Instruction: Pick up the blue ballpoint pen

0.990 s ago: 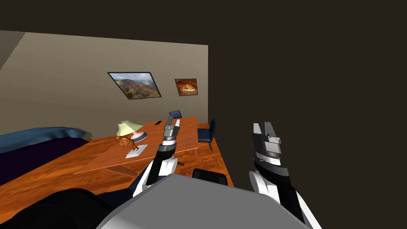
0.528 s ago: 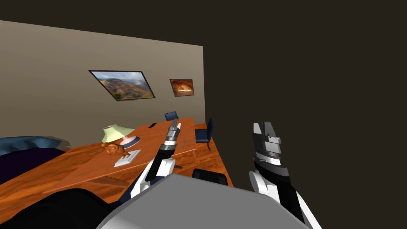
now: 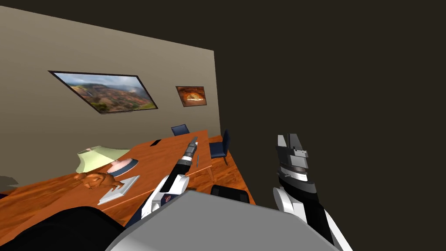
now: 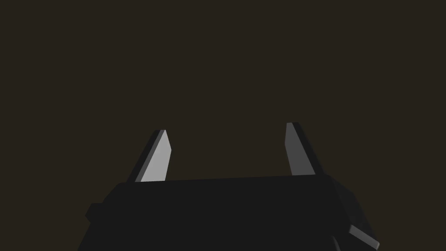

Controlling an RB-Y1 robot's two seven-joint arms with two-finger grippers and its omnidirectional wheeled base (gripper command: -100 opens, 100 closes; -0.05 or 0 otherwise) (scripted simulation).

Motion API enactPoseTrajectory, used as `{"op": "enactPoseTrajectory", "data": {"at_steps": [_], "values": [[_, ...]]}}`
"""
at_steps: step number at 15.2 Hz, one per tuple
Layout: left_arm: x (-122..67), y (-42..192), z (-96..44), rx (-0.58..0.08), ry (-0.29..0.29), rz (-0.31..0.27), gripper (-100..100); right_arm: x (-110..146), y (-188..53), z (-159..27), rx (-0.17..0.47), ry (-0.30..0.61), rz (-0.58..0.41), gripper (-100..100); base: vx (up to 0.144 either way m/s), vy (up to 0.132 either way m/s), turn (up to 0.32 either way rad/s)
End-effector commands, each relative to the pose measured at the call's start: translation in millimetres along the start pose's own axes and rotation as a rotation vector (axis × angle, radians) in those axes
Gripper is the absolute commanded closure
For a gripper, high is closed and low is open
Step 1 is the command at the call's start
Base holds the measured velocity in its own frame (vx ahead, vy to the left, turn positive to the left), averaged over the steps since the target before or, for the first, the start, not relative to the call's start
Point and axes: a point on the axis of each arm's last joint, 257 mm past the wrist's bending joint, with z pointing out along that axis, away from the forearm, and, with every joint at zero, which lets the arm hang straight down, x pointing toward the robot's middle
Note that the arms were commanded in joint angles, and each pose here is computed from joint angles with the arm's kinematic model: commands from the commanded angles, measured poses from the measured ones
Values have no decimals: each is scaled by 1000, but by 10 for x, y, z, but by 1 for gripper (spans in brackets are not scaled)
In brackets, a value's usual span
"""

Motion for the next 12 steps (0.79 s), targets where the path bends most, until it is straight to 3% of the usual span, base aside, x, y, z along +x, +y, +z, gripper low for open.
{"op": "enactPoseTrajectory", "data": {"at_steps": [1,2,3,5,6,7,8,10,11,12], "values": [[-17,189,-23,-62,12,24,-100,0,0,0,0,0,0,0,15,10,-161],[-15,198,-24,-65,12,24,-100,0,0,0,0,0,0,0,12,10,-63],[-39,428,-63,-126,24,49,-100,0,0,0,0,0,0,0,14,9,-142],[-35,449,-66,-134,26,49,-100,0,0,0,0,0,0,0,12,11,-112],[-64,689,-121,-199,38,75,-100,0,0,0,0,0,0,0,11,10,-159],[-61,707,-125,-206,40,75,-100,0,0,0,0,0,0,0,14,12,-180],[-101,924,-188,-262,51,101,-100,0,0,0,0,0,0,0,20,13,-222],[-92,967,-200,-279,55,101,-100,0,0,0,0,0,0,0,16,16,-132],[-137,1194,-282,-340,68,126,-100,0,0,0,0,0,0,0,14,14,-125],[-130,1228,-294,-354,72,126,-100,0,0,0,0,0,0,0,14,15,-169]]}}
